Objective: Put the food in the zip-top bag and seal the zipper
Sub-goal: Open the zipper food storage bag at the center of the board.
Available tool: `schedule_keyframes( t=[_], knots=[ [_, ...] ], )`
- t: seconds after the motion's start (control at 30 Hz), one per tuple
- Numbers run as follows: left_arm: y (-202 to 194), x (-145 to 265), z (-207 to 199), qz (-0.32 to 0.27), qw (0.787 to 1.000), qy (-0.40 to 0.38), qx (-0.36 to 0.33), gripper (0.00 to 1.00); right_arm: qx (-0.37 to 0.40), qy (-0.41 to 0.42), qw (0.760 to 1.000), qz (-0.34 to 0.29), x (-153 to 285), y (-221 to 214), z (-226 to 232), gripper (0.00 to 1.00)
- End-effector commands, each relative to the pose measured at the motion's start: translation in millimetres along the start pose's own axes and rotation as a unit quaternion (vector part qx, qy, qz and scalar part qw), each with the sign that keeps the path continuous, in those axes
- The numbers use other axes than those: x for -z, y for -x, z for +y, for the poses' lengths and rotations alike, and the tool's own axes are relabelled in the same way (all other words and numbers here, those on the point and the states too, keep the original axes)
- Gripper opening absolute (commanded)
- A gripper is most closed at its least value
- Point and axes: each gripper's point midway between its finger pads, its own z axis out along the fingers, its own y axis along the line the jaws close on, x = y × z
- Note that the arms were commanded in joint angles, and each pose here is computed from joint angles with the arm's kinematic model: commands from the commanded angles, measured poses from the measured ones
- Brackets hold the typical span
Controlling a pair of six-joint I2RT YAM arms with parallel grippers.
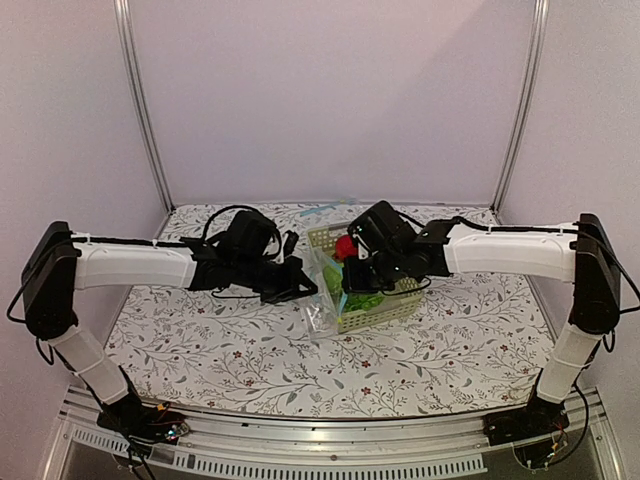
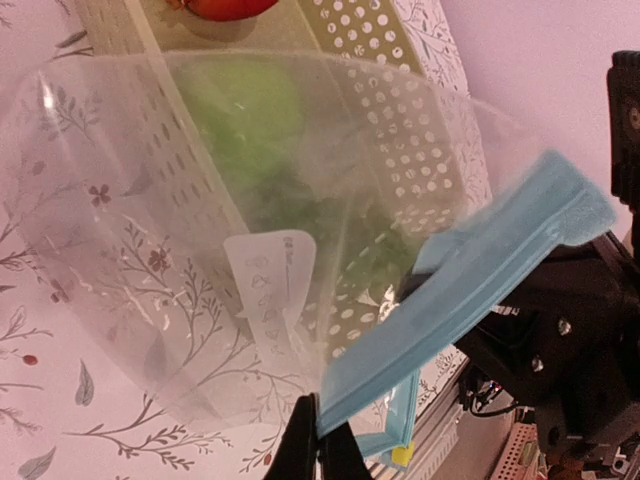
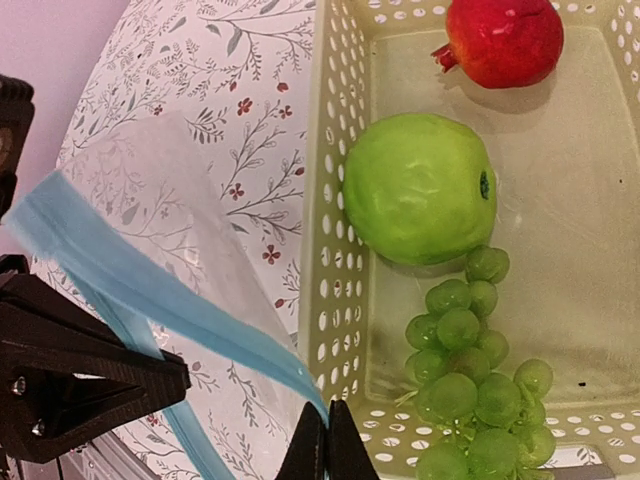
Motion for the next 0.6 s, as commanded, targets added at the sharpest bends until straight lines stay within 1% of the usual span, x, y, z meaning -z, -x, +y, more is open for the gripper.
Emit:
schedule_keyframes(
  t=[0.0,0.13,0.17,0.2,0.27,0.33,0.37,0.43,0.53,0.57],
  knots=[
    [-2.3,4.4,2.0,0.005,1.000,0.000,-0.006,0.00,-0.023,-0.021,0.999,-0.010,8.0,7.2,-18.1,0.00],
    [-1.0,0.2,-0.4,0.004,1.000,-0.009,-0.002,0.00,-0.028,-0.028,0.999,0.000,1.0,4.7,-27.4,0.01],
    [-0.4,-0.7,-0.7,0.003,1.000,-0.010,-0.003,0.00,-0.031,-0.028,0.999,0.002,-0.1,4.3,-29.5,0.04],
    [0.4,-1.8,-0.9,0.003,1.000,-0.010,-0.003,0.00,-0.031,-0.023,0.999,0.003,-0.2,3.5,-28.4,0.09],
    [0.5,-6.3,0.4,0.007,1.000,-0.009,-0.001,0.00,-0.022,-0.003,1.000,0.003,3.3,3.9,-21.6,0.24],
    [0.3,-10.5,0.9,0.011,1.000,-0.009,0.001,0.00,-0.010,0.029,1.000,0.002,17.4,7.3,-8.5,0.39],
    [0.5,-11.6,1.3,0.012,1.000,-0.009,0.002,0.00,-0.001,0.031,1.000,0.000,23.3,8.4,-7.7,0.45],
    [1.7,-13.3,1.9,0.012,1.000,-0.008,0.003,0.00,0.010,0.022,1.000,-0.011,39.1,13.8,-9.8,0.54],
    [4.6,-13.3,-0.2,0.009,1.000,-0.011,0.003,0.00,0.026,-0.032,0.999,-0.025,54.4,18.7,-30.3,0.66],
    [5.3,-13.3,-1.1,0.008,1.000,-0.012,0.002,0.00,0.027,-0.045,0.998,-0.021,55.1,17.6,-37.3,0.68]
  ],
)
